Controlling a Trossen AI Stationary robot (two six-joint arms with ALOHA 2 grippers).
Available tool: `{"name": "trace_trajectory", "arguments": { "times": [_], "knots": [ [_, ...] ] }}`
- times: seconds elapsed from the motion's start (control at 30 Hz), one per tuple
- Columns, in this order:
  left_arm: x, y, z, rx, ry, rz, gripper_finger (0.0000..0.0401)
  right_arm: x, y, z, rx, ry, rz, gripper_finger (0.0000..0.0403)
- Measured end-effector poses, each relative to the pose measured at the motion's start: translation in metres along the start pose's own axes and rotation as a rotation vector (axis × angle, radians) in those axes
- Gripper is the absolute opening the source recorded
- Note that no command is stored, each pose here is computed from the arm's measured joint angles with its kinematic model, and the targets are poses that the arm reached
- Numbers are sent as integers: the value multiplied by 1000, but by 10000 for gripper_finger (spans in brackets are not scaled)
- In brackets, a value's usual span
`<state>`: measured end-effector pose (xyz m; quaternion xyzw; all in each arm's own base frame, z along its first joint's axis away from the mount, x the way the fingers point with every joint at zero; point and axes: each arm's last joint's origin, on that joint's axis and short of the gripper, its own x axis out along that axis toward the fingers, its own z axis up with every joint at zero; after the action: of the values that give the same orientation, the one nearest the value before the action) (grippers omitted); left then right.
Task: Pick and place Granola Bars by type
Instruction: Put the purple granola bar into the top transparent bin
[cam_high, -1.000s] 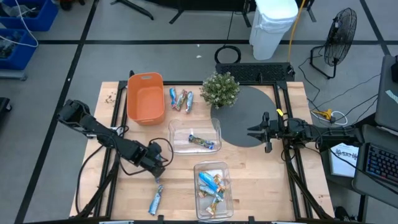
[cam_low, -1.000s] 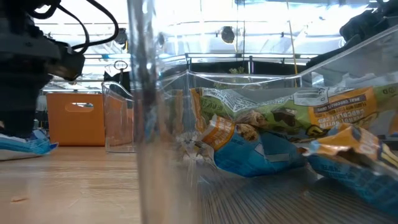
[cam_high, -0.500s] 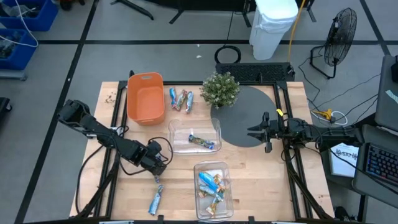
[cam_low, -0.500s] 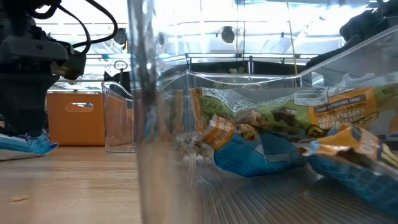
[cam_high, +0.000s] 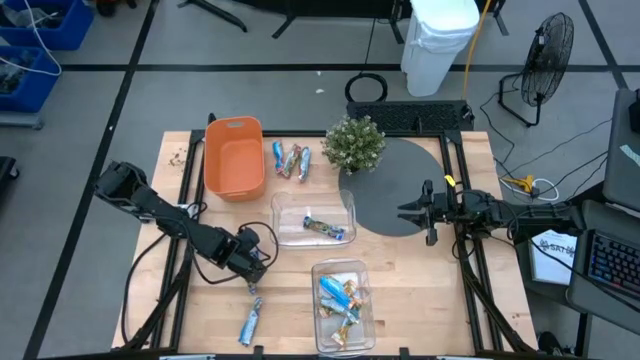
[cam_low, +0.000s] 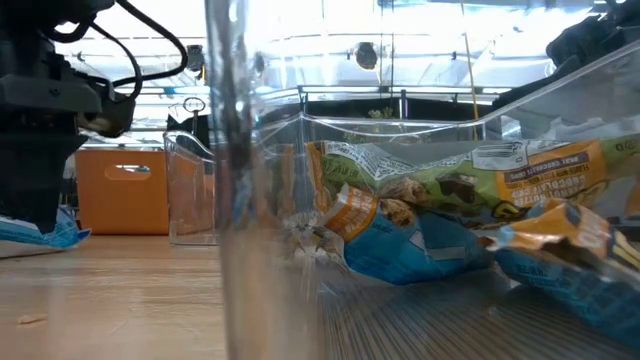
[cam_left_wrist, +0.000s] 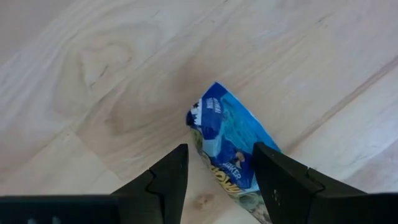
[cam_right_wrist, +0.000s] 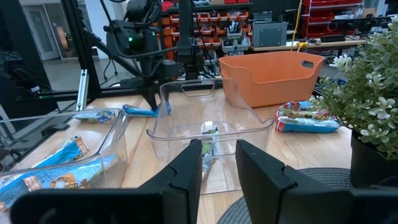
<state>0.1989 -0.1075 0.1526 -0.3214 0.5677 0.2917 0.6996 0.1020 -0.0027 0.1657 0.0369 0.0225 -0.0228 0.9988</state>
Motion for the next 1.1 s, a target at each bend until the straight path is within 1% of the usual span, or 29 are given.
{"name": "trace_trajectory", "arguments": {
  "times": [0.43, 0.77, 0.83, 0.9, 1.0, 1.1],
  "knots": [
    [0, -1, -2, 22, 6, -7, 184, 0, 0, 0, 0, 0, 0, 89],
    [0, -1, -3, 41, 55, -15, 181, 0, 0, 0, 0, 0, 0, 89],
    [0, -1, -4, 38, 64, -17, 170, 0, 0, 0, 0, 0, 0, 89],
    [0, -1, -4, 38, 79, -20, 152, 0, 0, 0, 0, 0, 0, 89],
    [0, -1, -5, 50, 95, -23, 112, 0, 0, 0, 0, 0, 0, 89],
    [0, -1, -5, 69, 96, -25, 64, 0, 0, 0, 0, 0, 0, 89]
  ]
}}
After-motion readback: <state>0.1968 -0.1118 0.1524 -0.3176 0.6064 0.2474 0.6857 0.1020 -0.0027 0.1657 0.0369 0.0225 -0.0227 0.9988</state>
